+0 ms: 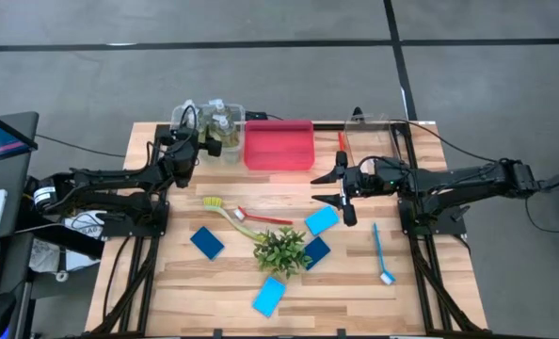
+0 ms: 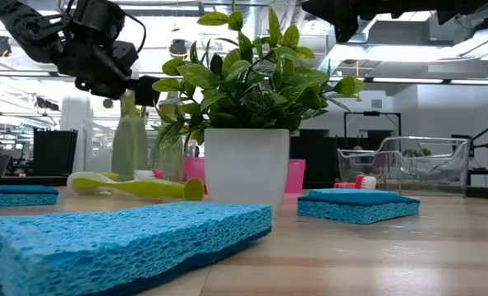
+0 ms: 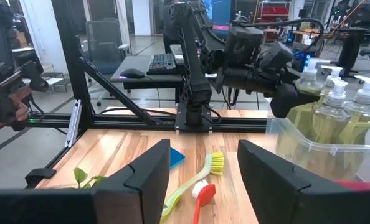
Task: Pick & Place Kitchen Sink Supplies
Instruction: Put the yellow dishwashing liquid into the white bin, then put the blue dish brush into the red bin
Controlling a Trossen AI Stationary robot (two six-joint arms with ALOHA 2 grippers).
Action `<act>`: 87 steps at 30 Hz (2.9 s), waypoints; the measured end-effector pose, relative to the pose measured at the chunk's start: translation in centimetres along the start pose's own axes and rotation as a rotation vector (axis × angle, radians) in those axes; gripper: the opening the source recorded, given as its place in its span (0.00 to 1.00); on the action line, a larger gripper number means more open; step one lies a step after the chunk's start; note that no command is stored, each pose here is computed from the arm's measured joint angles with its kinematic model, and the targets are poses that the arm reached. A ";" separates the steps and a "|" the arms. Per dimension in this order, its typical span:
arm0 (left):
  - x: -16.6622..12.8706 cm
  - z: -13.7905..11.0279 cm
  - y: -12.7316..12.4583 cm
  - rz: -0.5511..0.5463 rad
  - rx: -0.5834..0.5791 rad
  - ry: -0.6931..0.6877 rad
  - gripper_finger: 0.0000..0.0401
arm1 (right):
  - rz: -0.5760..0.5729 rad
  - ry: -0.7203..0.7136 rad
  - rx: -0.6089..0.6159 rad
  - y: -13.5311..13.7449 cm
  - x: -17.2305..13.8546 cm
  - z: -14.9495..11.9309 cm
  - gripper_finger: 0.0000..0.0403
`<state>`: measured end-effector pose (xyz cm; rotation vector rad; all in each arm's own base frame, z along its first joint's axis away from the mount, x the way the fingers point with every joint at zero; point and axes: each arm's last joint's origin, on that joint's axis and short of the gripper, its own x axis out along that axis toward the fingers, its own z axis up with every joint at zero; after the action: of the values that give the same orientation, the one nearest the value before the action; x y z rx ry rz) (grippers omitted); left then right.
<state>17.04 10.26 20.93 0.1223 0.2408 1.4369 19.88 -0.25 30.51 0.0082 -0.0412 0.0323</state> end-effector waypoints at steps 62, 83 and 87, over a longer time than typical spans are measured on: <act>-10.9 4.6 -0.2 -1.612 -0.094 -0.541 0.89 | 0.000 0.000 0.015 0.0 0.0 0.0 0.45; -11.0 4.4 -0.3 -1.666 -0.114 -0.492 0.89 | -0.005 0.171 0.023 0.0 -0.1 -1.6 0.44; -10.6 3.8 -0.5 -1.564 -0.151 -0.333 0.89 | -0.007 0.273 0.029 0.0 -0.4 -2.6 0.43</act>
<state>17.22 -0.03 25.44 0.0188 -0.0801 -0.1333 19.63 -0.28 27.88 0.0329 0.2325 0.0272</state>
